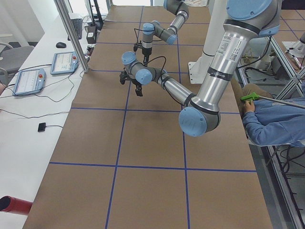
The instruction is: Place and press bell with both arms
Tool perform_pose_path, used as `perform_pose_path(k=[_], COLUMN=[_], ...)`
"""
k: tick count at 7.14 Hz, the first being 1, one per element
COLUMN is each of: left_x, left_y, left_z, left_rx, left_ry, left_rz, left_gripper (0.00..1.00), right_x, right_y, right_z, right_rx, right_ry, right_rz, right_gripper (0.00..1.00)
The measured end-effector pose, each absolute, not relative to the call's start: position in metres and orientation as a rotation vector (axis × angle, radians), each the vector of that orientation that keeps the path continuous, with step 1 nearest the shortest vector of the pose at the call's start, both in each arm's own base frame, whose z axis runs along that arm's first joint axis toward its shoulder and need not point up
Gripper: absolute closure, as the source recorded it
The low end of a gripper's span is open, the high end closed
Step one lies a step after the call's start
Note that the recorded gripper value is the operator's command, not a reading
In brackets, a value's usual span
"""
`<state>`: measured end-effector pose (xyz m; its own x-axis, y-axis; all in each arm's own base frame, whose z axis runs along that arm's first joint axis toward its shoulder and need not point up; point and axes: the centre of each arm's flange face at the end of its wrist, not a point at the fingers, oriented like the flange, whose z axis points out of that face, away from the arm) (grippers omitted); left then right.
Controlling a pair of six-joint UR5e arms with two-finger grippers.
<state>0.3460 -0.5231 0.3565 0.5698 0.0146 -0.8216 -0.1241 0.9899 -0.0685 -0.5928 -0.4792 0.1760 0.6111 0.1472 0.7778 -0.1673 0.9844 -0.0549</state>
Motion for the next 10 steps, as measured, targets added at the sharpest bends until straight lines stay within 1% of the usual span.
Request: perform_pose_path(k=[1,2,3,4,6,8,10], left_x=[0.346,0.344,0.340,0.329,0.280,0.203,0.125], left_y=[-0.523,-0.523,-0.522,-0.521,-0.511,-0.495,-0.485], left_z=[0.357,0.357,0.355,0.355,0.378,0.430,0.484], left_rx=[-0.124,-0.122,-0.114,-0.102,-0.075,-0.005,0.064], left_ry=[0.962,0.963,0.968,0.974,0.966,0.933,0.890], left_rz=[0.082,0.083,0.085,0.083,0.050,0.094,0.133], left_gripper=[0.01,0.01,0.01,0.01,0.01,0.01,0.01], right_x=[-0.572,-0.549,-0.515,-0.472,-0.381,-0.275,-0.147], right_y=[-0.482,-0.481,-0.480,-0.477,-0.481,-0.499,-0.508], right_z=[0.170,0.177,0.198,0.227,0.299,0.379,0.459], right_rx=[0.014,0.011,0.023,0.054,0.087,0.112,0.131], right_ry=[-0.899,-0.902,-0.903,-0.898,-0.859,-0.801,-0.778], right_rz=[0.191,0.202,0.198,0.162,0.099,0.000,-0.087], right_gripper=[1.00,1.00,1.00,0.01,0.00,0.00,0.00])
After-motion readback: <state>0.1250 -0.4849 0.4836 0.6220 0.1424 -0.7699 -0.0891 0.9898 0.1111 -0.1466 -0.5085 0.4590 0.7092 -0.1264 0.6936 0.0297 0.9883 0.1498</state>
